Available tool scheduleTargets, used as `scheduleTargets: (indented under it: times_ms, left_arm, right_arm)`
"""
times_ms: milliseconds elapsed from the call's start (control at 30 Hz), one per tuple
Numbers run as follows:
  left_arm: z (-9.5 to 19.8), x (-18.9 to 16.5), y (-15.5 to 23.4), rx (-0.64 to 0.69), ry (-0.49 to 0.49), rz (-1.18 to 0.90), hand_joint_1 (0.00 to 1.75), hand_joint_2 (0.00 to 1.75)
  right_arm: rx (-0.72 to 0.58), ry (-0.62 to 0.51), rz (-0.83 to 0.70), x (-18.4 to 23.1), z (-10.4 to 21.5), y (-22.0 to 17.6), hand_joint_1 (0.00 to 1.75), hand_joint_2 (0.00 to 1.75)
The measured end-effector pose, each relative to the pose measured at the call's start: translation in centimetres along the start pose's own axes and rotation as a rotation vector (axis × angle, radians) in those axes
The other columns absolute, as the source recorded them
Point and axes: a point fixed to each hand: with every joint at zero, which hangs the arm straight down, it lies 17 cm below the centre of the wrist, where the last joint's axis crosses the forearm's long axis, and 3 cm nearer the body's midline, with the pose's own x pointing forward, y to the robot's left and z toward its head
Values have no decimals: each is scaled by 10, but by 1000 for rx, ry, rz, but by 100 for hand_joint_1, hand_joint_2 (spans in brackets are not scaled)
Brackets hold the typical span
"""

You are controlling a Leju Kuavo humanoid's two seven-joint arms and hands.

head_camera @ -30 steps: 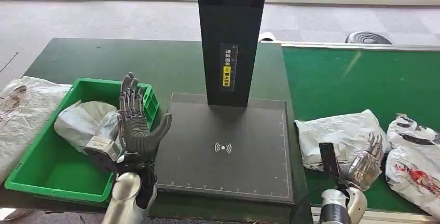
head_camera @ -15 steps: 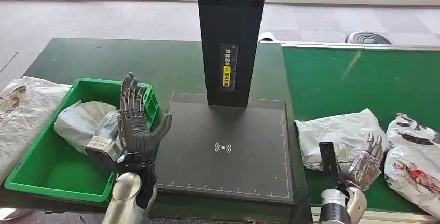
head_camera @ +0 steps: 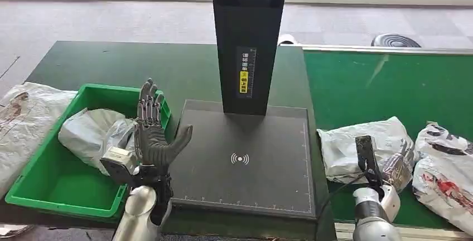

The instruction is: Moved the parcel from conveyor to table for the left to box.

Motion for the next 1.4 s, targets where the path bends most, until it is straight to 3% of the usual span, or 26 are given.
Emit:
scheduleTargets:
  times_ms: [733,900,1400]
  left_arm:
    - [0,0,-4,-9,0,5,0,175]
    - [1,-1,-10,-27,4,15,0,175]
    - [2,-3,-8,-16,11,15,0,175]
  right_arm:
    - [14,6,1,-3,1,3,0,175]
    - [445,143,-55,-21,38,84,0,175]
    - [561,134,-19,-12,52,106,0,175]
